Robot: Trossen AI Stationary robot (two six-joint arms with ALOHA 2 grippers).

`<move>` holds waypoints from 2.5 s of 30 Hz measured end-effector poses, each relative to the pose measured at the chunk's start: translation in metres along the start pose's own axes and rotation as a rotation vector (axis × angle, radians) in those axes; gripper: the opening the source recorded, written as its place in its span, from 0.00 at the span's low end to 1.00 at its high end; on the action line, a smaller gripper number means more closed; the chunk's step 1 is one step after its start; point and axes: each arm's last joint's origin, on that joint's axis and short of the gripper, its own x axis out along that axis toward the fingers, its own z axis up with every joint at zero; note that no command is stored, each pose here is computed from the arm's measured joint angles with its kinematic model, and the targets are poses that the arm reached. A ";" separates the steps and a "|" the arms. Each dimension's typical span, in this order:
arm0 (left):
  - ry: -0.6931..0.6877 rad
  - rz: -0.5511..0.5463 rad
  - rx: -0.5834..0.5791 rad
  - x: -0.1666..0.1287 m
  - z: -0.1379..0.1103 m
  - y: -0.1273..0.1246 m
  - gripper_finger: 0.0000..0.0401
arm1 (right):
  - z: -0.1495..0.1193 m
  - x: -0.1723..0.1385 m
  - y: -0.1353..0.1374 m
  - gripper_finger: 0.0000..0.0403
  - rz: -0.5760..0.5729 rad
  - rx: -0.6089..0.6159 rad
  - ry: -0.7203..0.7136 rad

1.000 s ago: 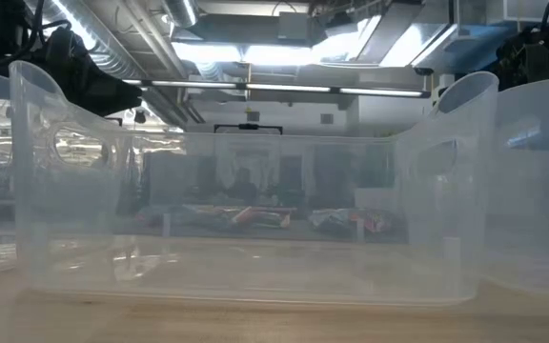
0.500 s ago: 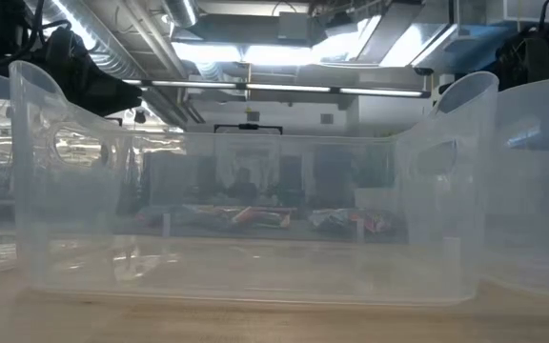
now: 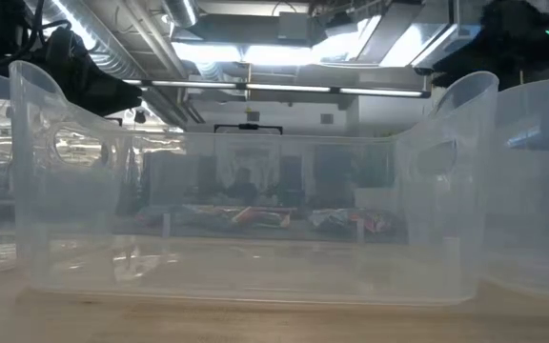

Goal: Pick and place Granola Bars by type
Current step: Put the yellow granola bar into the right transparent bin

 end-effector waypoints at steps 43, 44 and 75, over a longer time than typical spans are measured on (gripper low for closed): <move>-0.044 0.111 -0.001 0.000 0.002 0.003 0.29 | -0.086 0.154 0.063 0.43 -0.437 0.514 1.118; -0.044 0.111 -0.001 0.000 0.002 0.003 0.29 | -0.087 0.154 0.063 0.40 -0.439 0.513 1.119; -0.043 0.107 -0.001 0.000 0.002 0.003 0.29 | 0.027 0.124 0.121 0.14 0.088 0.305 0.821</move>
